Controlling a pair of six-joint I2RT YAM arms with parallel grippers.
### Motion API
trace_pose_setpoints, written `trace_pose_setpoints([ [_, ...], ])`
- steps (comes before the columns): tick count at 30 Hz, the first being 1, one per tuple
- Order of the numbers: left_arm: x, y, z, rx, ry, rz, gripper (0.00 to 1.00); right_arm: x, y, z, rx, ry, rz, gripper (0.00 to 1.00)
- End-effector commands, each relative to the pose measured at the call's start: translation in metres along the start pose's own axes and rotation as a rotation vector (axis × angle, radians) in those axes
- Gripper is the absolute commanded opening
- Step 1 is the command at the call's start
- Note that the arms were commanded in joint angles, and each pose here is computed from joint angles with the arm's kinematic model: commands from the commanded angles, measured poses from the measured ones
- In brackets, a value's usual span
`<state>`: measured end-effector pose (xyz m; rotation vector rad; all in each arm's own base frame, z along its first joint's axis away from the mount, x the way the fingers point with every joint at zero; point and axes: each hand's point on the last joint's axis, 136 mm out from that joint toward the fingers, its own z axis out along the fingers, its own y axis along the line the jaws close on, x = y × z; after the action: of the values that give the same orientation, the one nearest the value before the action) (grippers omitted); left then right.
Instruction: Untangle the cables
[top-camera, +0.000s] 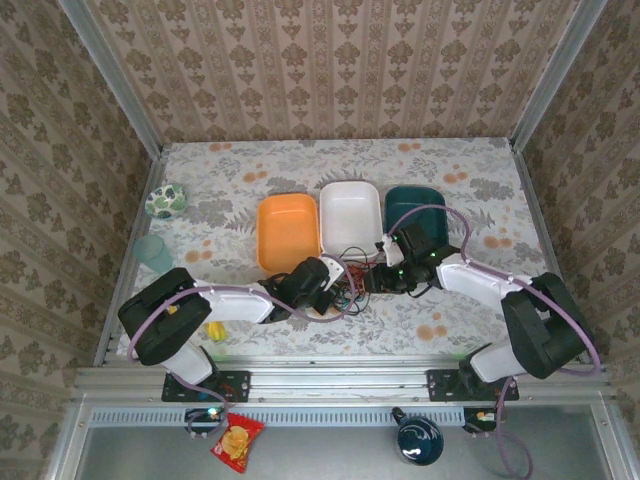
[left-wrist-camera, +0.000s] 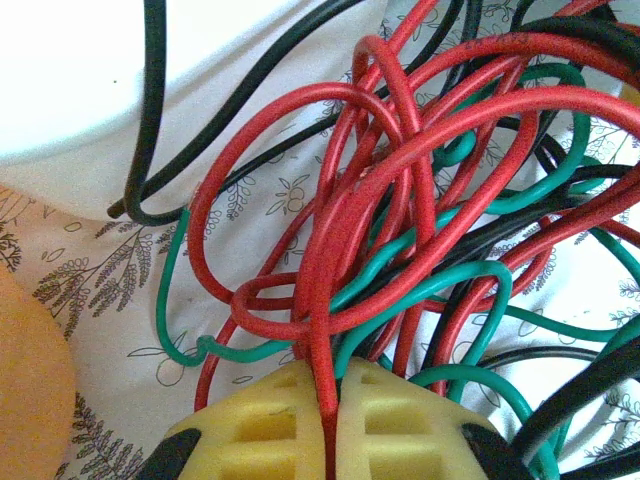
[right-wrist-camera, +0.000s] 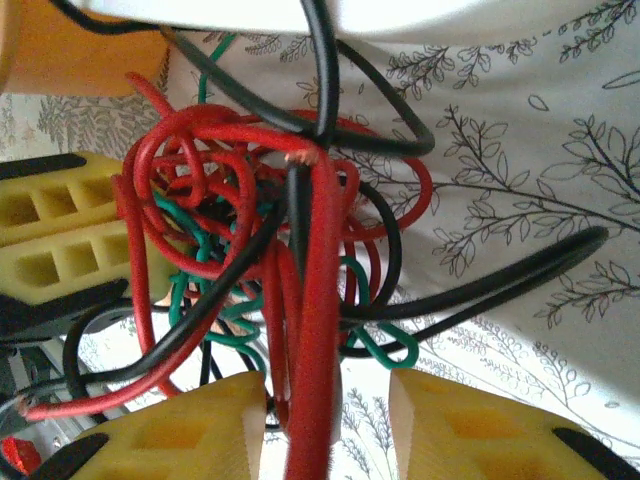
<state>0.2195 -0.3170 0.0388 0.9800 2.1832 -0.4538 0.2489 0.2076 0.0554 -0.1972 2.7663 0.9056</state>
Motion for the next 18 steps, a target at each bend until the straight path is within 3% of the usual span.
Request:
trace_pose_setpoints([
  [1,0.042,0.009,-0.004,-0.04,0.137,-0.006,0.0,-0.007,0.005,0.006,-0.022,0.0,-0.009,0.34],
  [3,0.041,0.01,-0.004,-0.042,0.138,-0.005,0.0,-0.01,0.003,0.01,-0.012,0.002,-0.006,0.29],
  [7,0.041,0.01,-0.004,-0.047,0.141,-0.005,0.0,-0.015,-0.005,0.006,0.048,-0.02,-0.012,0.08],
  [10,0.044,0.01,-0.002,-0.045,0.15,-0.008,0.0,-0.02,-0.016,-0.014,0.147,-0.094,-0.019,0.01],
  [15,0.052,0.011,0.003,-0.048,0.173,-0.017,0.0,-0.034,-0.044,-0.077,0.405,-0.313,0.013,0.0],
  [18,0.056,0.01,0.005,-0.043,0.181,-0.018,0.0,-0.038,-0.051,-0.114,0.486,-0.434,0.045,0.0],
])
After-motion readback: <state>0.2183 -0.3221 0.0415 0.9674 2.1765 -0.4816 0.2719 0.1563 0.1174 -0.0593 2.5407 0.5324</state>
